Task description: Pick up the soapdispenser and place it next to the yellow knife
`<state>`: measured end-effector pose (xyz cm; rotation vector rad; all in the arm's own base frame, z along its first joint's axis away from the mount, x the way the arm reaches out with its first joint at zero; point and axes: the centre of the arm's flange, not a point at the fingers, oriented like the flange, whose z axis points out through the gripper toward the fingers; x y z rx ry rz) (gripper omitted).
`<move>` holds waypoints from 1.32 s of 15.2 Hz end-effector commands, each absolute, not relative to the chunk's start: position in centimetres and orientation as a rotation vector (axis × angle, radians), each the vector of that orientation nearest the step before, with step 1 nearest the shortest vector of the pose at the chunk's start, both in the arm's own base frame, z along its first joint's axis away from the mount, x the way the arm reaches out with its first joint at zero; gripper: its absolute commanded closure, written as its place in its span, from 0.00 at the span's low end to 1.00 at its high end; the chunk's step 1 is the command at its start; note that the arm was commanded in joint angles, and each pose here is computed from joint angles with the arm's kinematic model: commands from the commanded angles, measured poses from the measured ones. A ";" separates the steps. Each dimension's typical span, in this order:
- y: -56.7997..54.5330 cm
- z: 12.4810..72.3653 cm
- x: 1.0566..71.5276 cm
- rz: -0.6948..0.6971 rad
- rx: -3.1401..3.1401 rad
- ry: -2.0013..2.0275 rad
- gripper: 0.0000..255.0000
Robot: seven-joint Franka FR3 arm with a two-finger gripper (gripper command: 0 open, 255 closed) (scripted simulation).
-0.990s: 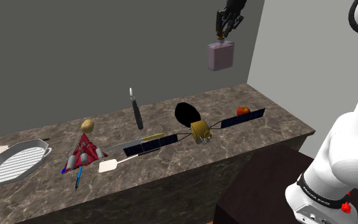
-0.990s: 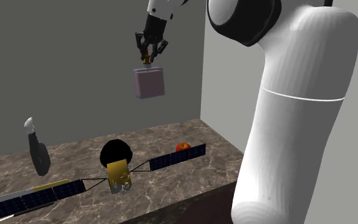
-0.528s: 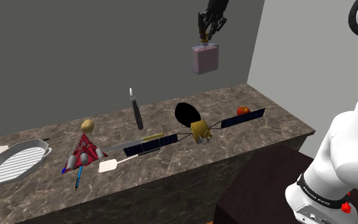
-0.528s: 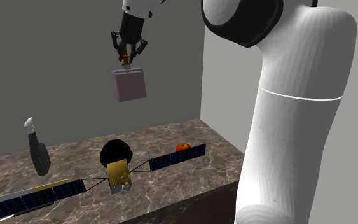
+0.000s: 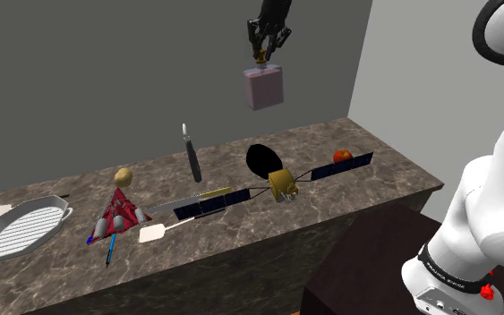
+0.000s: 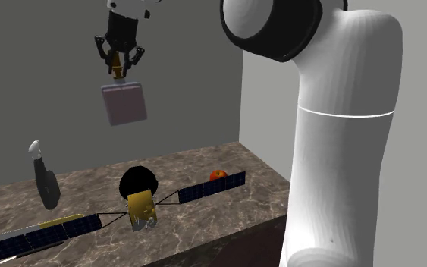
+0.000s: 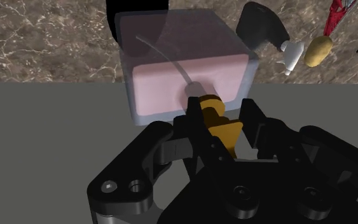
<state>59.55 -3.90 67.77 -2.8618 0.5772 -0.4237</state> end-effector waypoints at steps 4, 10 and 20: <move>2.4 67.9 62.2 -0.425 -2.861 0.579 1.00; 9.5 67.9 65.0 -0.425 -2.861 0.579 1.00; 9.5 62.6 65.0 -0.425 -2.861 0.579 1.00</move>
